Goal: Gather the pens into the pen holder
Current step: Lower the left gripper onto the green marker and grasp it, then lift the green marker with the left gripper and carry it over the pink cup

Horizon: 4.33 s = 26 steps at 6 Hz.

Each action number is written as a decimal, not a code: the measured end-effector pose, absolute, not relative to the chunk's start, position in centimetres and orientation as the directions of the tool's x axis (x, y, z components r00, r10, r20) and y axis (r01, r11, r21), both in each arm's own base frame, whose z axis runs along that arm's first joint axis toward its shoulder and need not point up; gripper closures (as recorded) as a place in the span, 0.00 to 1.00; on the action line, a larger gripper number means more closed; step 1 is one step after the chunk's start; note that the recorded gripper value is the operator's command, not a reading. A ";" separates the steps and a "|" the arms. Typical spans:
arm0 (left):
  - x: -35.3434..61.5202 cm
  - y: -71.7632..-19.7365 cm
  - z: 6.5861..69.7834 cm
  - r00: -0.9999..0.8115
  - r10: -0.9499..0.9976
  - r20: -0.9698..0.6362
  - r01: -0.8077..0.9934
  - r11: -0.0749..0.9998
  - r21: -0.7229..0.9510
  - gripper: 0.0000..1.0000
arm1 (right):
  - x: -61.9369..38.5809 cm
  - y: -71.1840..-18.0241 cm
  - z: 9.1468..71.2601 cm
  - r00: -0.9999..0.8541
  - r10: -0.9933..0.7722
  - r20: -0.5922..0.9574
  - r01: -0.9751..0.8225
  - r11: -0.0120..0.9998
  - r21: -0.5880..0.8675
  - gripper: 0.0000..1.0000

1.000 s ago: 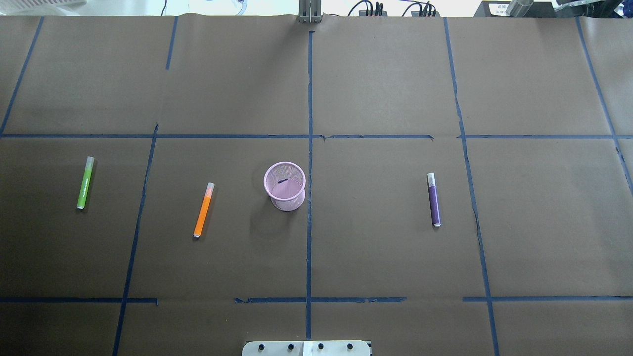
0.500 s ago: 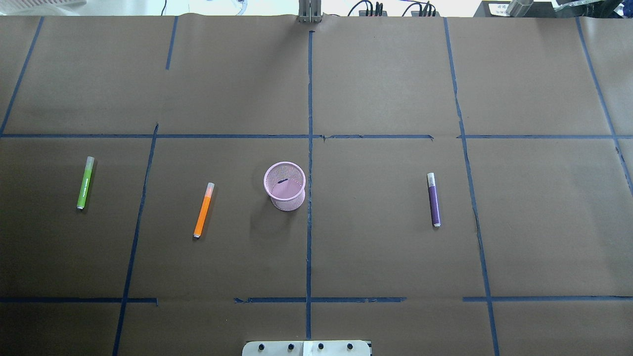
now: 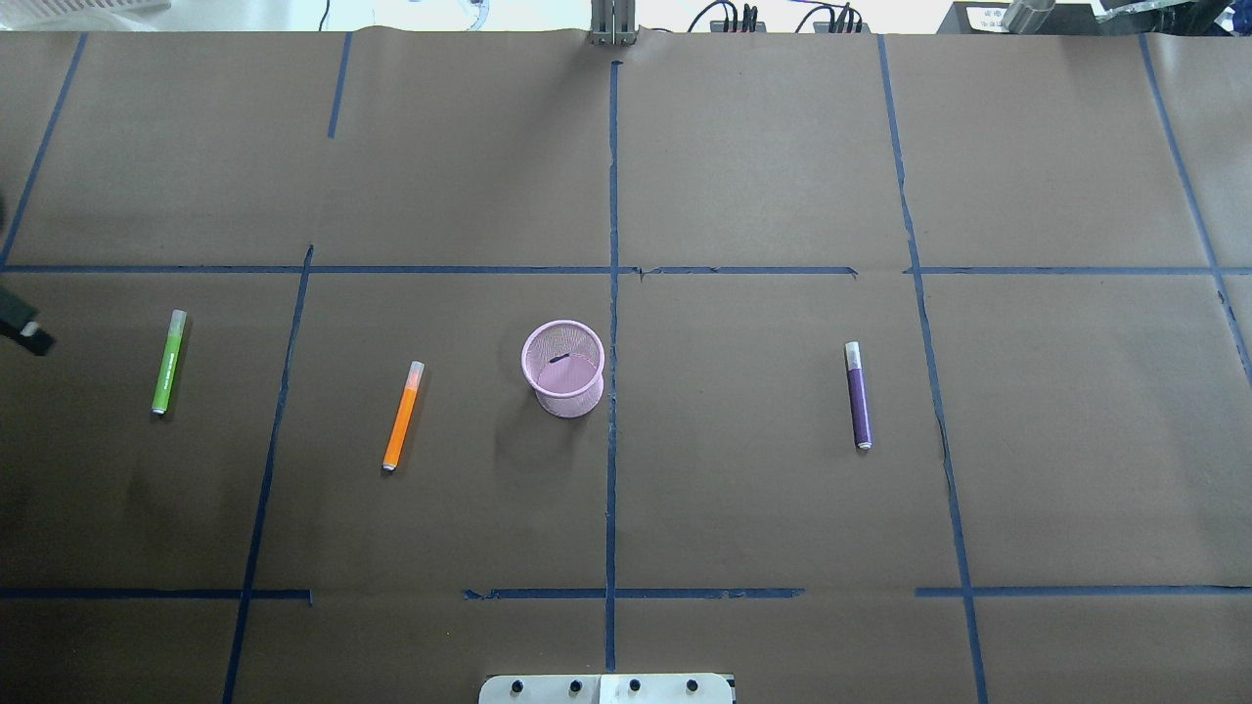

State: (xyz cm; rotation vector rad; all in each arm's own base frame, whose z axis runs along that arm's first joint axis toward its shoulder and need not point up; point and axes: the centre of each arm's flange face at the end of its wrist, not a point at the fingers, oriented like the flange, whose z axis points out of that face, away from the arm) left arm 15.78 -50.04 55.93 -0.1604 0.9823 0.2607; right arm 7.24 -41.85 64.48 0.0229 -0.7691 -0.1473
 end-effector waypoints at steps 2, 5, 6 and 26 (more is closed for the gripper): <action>22.2 -55.0 55.4 0.556 0.140 -0.819 -0.324 0.944 -0.058 0.09 | 7.2 -41.6 64.6 0.706 -0.141 0.695 0.125 0.989 0.073 0.00; 25.0 -57.8 57.5 0.634 0.070 -0.770 -0.292 0.944 -0.155 0.15 | 7.1 -41.5 64.5 0.701 -0.142 0.699 0.126 0.989 0.074 0.00; 26.7 -57.2 57.7 0.648 0.048 -0.760 -0.292 0.937 -0.190 0.24 | 7.1 -41.5 64.5 0.700 -0.142 0.700 0.127 0.989 0.074 0.00; 45.1 -42.2 15.6 0.462 0.764 -0.451 0.089 0.466 0.880 0.92 | 5.1 -42.2 63.9 0.678 -0.172 0.715 0.162 0.983 0.083 0.00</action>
